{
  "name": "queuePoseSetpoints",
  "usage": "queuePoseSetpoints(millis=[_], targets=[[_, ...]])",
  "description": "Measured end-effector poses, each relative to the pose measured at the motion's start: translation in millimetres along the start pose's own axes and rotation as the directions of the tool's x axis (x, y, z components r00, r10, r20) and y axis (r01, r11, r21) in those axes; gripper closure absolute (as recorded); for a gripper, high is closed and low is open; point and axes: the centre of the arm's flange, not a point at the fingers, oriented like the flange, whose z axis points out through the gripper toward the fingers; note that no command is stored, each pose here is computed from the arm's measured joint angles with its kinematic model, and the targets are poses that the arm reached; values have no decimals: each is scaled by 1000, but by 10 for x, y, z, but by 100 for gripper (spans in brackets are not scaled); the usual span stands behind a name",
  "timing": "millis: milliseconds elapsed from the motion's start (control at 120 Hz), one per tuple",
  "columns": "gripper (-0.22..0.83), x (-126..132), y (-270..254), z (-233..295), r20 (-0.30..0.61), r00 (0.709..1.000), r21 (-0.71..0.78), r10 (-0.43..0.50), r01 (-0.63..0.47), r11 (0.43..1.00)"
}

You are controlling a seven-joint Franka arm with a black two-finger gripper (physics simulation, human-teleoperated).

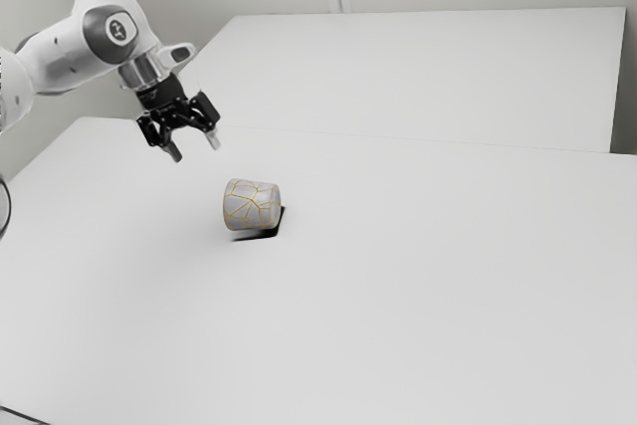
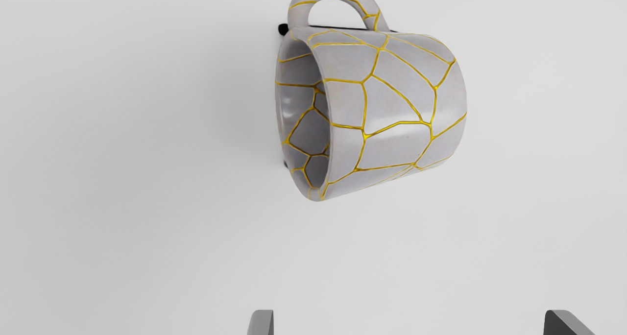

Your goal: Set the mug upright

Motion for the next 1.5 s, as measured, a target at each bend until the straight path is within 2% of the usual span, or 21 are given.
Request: queuePoseSetpoints(millis=[108,417,633,842,900,1050,1158,1300,1500], targets=[[0,79,-107,318,-11,1000,-74,9,-10,997],[0,375,-320,812,-80,996,-207,36,-52,977],[0,389,-433,1153,-90,996,-308,14,-41,950],[2,343,-460,1403,-113,993,-470,-42,-16,882],[9,341,-453,1438,-123,991,-503,-48,-21,864],[43,351,-434,1441,-157,987,-535,-33,-57,843],[59,351,-406,1409,-182,983,-537,-11,-90,839],[70,347,-368,1366,-210,977,-526,23,-133,840],[76,285,-219,1173,-255,964,-496,80,-201,845]])
